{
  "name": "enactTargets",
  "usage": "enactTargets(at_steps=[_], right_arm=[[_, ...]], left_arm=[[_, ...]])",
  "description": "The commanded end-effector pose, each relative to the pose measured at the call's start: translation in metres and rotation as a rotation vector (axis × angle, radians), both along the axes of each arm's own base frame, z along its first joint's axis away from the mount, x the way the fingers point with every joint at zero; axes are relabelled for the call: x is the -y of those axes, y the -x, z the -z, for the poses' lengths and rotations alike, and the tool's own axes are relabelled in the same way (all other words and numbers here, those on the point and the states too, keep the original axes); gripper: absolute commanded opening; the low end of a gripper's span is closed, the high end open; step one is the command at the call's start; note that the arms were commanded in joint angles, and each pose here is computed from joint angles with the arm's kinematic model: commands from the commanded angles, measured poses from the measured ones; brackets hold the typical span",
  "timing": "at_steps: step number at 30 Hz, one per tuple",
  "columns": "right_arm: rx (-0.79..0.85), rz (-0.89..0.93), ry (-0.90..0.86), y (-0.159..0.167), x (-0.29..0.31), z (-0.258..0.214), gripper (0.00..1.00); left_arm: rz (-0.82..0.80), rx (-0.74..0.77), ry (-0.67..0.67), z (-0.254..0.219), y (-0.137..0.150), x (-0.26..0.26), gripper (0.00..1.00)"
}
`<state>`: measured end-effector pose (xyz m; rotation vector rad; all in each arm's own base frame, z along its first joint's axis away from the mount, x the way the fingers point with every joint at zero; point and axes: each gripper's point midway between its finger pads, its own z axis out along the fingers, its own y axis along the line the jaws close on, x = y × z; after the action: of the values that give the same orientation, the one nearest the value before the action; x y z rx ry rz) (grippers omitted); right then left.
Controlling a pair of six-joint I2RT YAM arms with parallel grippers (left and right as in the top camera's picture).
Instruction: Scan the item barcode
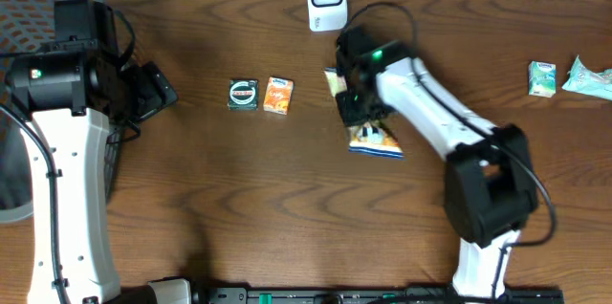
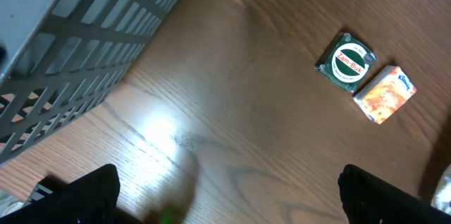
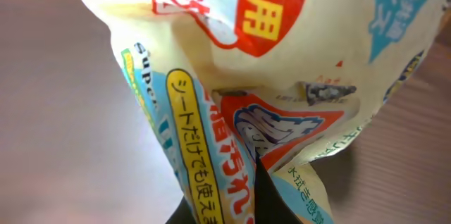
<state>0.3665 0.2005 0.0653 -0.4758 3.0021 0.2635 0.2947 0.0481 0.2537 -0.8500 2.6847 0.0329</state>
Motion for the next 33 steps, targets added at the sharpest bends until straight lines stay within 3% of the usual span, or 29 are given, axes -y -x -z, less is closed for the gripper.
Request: enactTargets(at_steps=[1, 5, 9, 16, 18, 21, 24, 27, 29, 33], right_arm=[[-0.052, -0.199, -0.542, 0.023, -0.057, -0.081, 0.01], [-0.122, -0.272, -0.843, 0.039, -0.065, -0.108, 0.01], [-0.213, -0.224, -1.06, 0.052, -0.059, -0.11, 0.01], [-0.313, -0.078, -1.095, 0.074, -0.04, -0.047, 0.01], [-0.308, 0.0, -1.015, 0.071, -0.026, -0.022, 0.01], [-0.293, 0.184, -0.746, 0.058, 0.012, 0.024, 0.19], [-0.254, 0.276, -0.58, 0.046, 0.048, 0.041, 0.29], [-0.249, 0.343, -0.494, 0.035, 0.075, 0.036, 0.37], [-0.243, 0.335, -0.425, 0.028, 0.095, 0.019, 0.49], [-0.25, 0.321, -0.311, 0.025, 0.113, -0.005, 0.63]], left_arm=[[-0.009, -0.014, -0.002, 0.003, 0.001, -0.002, 0.98], [-0.009, -0.014, -0.002, 0.003, 0.001, -0.002, 0.98], [-0.009, -0.014, -0.002, 0.003, 0.001, -0.002, 0.98], [-0.009, -0.014, -0.002, 0.003, 0.001, -0.002, 0.98], [-0.009, -0.014, -0.002, 0.003, 0.001, -0.002, 0.98], [-0.009, -0.014, -0.002, 0.003, 0.001, -0.002, 0.98], [-0.009, -0.014, -0.002, 0.003, 0.001, -0.002, 0.98], [-0.009, -0.014, -0.002, 0.003, 0.001, -0.002, 0.98], [-0.009, -0.014, -0.002, 0.003, 0.001, -0.002, 0.98], [-0.009, -0.014, -0.002, 0.003, 0.001, -0.002, 0.98]])
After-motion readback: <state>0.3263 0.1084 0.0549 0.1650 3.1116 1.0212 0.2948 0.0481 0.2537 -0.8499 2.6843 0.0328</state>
